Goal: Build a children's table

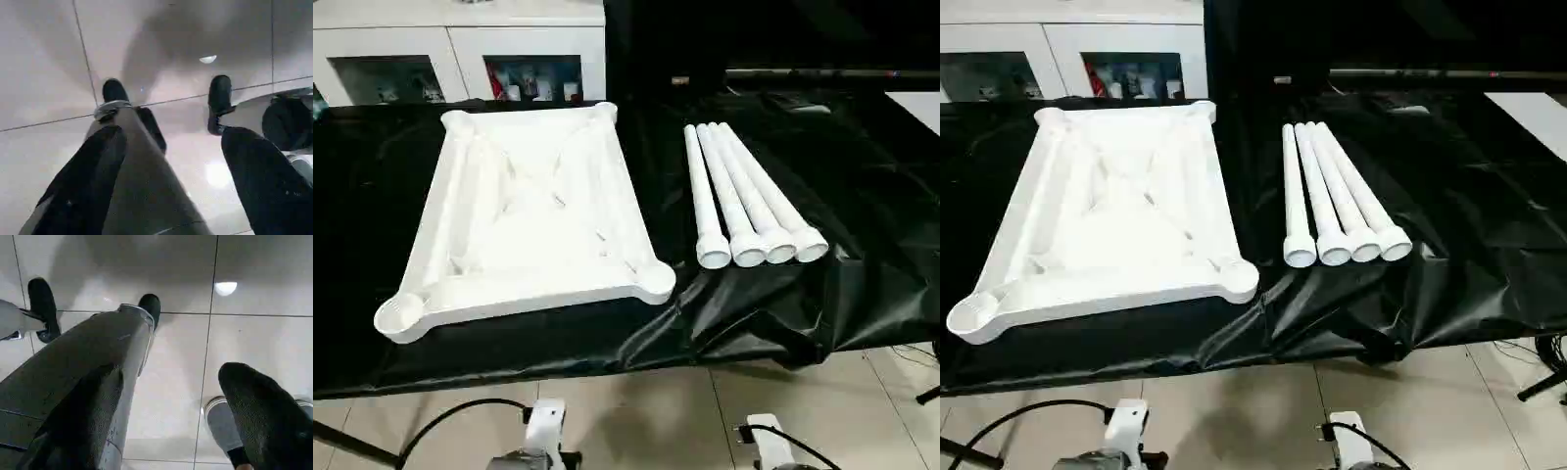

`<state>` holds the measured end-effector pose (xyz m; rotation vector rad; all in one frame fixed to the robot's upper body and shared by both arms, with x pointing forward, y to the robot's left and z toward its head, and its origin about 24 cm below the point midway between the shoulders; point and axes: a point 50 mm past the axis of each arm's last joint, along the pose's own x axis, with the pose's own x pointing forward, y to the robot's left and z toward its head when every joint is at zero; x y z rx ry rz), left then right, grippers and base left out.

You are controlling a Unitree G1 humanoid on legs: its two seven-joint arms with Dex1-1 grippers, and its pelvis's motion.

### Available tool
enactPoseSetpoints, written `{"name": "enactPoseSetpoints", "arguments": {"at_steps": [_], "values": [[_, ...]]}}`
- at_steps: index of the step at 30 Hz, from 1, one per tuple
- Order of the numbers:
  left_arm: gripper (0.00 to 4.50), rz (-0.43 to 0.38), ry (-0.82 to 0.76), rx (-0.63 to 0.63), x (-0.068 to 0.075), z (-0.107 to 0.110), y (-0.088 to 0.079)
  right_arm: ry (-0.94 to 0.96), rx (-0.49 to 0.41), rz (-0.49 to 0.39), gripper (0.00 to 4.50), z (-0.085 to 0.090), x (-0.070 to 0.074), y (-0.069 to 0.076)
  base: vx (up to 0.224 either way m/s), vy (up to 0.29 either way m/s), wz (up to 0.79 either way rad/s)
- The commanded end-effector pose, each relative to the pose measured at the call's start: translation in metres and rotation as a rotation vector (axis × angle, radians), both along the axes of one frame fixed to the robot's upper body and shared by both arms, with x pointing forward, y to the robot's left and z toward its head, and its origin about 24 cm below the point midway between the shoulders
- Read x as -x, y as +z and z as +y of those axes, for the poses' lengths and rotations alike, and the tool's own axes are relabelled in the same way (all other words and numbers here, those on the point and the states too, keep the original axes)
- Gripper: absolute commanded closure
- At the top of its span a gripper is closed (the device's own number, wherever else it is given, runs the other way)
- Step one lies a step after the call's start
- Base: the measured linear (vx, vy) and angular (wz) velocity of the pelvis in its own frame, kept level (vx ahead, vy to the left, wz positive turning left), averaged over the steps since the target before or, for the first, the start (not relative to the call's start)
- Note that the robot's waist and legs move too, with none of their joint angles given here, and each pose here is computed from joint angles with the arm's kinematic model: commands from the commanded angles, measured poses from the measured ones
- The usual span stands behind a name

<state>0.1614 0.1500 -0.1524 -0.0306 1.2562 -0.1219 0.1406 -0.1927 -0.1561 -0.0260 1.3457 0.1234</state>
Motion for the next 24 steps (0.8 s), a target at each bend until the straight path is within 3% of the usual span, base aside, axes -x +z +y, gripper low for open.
{"name": "enactPoseSetpoints", "arguments": {"at_steps": [1, 24], "values": [[0.88, -0.003, -0.001, 0.006, -0.0009, -0.0009, 0.0003, -0.009, -0.016, -0.014, 0.95, 0.0048, -0.0023, 0.0001, 0.000, 0.000, 0.00], [0.88, 0.007, -0.020, -0.001, -0.0003, -0.0003, 0.0001, -0.013, -0.016, -0.001, 0.95, 0.0063, -0.0029, 0.0003, 0.000, 0.000, 0.00]]}}
